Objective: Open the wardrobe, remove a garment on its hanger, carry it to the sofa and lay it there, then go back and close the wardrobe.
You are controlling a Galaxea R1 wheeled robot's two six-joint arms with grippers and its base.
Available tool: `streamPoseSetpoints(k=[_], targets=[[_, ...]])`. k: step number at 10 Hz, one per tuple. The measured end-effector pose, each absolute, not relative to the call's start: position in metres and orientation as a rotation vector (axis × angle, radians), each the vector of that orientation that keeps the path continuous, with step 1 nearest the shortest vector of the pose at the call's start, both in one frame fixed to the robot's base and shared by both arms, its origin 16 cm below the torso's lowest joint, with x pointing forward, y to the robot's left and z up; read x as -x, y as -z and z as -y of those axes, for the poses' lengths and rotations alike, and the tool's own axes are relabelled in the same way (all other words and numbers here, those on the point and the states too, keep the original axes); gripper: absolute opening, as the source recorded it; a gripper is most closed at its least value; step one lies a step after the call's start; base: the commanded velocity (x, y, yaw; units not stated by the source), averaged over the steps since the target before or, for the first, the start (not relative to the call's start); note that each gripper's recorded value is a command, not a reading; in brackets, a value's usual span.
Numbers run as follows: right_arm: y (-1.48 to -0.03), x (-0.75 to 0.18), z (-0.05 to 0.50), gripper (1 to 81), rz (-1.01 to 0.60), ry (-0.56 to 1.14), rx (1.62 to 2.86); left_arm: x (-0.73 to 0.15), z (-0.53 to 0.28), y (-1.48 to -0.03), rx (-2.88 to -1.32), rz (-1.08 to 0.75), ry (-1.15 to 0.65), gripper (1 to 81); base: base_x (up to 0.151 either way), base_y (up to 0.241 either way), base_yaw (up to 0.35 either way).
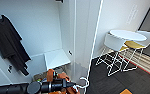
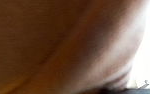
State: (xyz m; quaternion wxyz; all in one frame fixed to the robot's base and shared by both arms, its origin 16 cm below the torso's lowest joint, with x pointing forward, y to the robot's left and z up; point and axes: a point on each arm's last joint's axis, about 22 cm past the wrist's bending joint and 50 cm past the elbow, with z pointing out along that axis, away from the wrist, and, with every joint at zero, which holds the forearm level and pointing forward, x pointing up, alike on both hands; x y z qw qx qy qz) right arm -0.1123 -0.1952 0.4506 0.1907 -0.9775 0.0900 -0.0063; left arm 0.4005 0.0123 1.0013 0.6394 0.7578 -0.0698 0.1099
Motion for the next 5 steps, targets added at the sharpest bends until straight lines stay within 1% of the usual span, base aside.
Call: streamPoseSetpoints(k=[2, 5], targets=[[-0.451, 0.112, 0.194, 81.1, -0.253, 0.019, 2.745, -0.427, -0.005, -1.007, -1.731, 0.169, -0.297, 1.0, 0.000, 0.000, -0.309], [-0.450, 0.107, 0.188, 81.1, -0.238, 0.018, 2.737, -0.451, -0.003, -1.008, -1.760, 0.198, -0.319, 1.0, 0.000, 0.000, -0.311]])
